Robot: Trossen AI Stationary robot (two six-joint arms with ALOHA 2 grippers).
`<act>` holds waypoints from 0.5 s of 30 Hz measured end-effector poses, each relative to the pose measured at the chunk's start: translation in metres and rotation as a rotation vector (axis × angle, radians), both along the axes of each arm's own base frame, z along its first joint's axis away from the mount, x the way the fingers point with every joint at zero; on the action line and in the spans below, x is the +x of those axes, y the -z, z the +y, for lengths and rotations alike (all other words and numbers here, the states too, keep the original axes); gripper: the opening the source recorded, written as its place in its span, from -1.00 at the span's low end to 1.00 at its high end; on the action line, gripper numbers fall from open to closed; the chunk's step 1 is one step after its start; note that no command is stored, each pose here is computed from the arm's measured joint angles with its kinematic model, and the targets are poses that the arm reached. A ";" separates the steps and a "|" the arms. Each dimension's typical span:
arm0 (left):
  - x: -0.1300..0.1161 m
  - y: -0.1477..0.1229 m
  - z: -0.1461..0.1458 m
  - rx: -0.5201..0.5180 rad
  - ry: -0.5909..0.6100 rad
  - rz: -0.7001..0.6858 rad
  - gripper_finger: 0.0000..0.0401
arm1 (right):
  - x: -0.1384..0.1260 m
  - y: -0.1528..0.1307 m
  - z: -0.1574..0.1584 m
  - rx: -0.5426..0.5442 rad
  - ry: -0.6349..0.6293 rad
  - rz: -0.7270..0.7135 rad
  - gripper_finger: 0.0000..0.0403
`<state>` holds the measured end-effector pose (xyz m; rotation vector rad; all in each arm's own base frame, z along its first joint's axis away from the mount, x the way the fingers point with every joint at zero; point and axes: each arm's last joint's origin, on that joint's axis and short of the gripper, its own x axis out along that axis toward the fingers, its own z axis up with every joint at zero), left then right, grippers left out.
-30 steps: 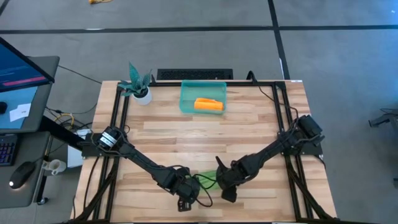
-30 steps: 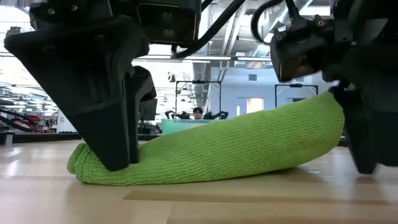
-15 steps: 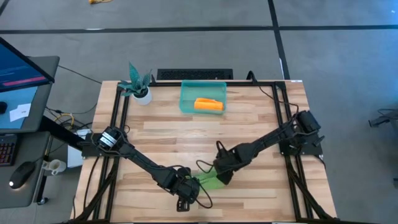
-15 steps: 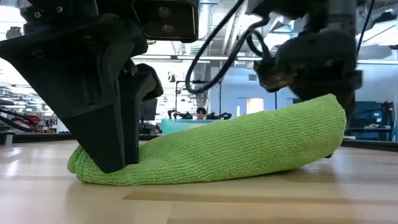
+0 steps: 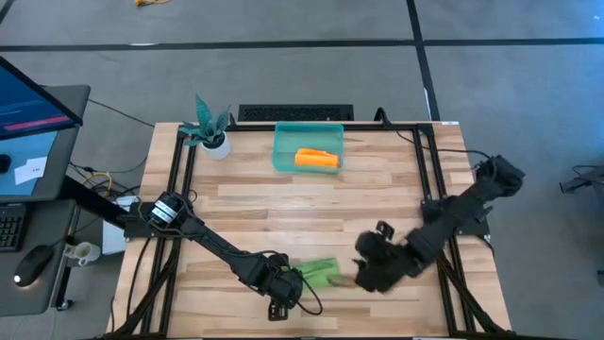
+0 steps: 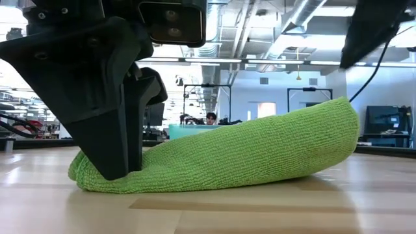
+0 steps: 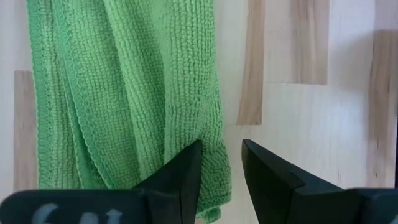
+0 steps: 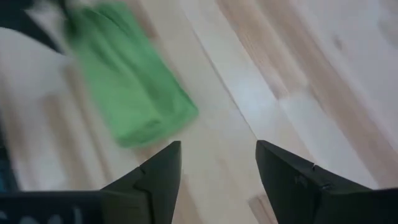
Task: Roll microfiber towels into tight, uniform cylinder then place into a basket
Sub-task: Roll the green microfiber cloth
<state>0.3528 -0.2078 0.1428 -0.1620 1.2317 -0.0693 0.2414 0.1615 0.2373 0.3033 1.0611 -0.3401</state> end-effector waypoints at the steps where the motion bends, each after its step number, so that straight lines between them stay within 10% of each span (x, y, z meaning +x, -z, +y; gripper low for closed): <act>1: 0.000 0.000 0.000 -0.002 -0.006 0.001 -0.44 | -0.006 -0.003 0.008 -0.025 -0.021 -0.047 0.14; 10: 0.000 0.000 0.000 -0.017 -0.020 0.008 -0.44 | -0.010 0.009 0.069 -0.182 -0.275 -0.310 0.09; 15: 0.000 0.000 0.000 -0.025 -0.028 0.011 -0.44 | 0.007 0.024 0.080 -0.187 -0.414 -0.324 -0.28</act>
